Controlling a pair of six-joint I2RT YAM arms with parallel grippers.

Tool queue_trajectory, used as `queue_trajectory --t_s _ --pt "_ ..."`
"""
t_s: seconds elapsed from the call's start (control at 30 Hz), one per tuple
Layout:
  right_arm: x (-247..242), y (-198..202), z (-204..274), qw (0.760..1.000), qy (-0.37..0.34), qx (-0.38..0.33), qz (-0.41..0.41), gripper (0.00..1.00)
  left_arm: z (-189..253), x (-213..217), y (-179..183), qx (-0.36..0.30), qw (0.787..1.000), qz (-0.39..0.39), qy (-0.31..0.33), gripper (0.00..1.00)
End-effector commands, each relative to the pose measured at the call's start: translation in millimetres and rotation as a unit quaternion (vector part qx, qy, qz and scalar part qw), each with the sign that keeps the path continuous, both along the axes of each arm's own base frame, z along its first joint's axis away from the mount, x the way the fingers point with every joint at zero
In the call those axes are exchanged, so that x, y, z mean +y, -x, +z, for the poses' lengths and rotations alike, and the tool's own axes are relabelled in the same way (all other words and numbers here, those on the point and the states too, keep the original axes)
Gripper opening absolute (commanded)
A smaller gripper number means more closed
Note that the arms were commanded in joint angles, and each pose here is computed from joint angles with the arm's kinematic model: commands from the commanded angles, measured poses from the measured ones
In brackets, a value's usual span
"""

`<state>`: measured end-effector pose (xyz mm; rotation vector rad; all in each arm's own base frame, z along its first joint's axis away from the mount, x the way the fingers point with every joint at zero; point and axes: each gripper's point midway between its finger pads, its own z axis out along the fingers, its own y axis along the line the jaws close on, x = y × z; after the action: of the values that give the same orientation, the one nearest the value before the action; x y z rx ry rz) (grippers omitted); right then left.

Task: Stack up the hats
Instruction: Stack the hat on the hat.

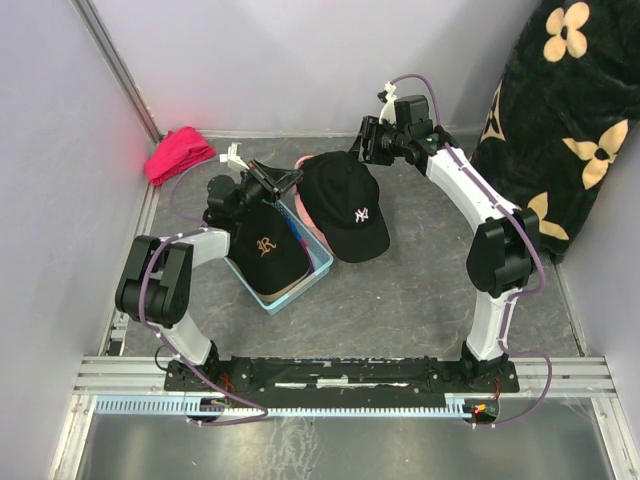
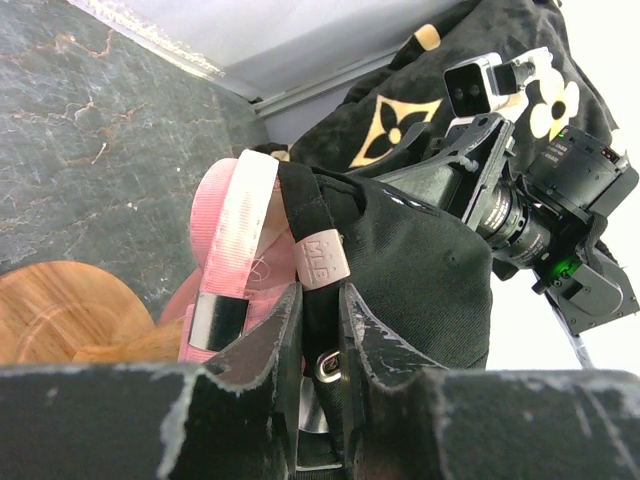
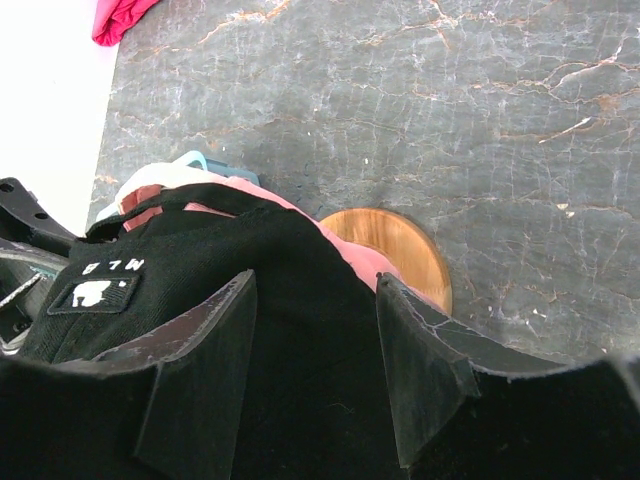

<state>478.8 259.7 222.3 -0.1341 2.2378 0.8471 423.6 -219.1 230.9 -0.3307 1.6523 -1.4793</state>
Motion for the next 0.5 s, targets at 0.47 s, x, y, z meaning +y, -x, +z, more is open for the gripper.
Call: queue_trajectory --t_s 0.47 --pt "-5 4 8 1.0 0.017 -0.008 -0.016 0.65 -5 9 3 0.018 0.999 0.034 -0.031 0.09"
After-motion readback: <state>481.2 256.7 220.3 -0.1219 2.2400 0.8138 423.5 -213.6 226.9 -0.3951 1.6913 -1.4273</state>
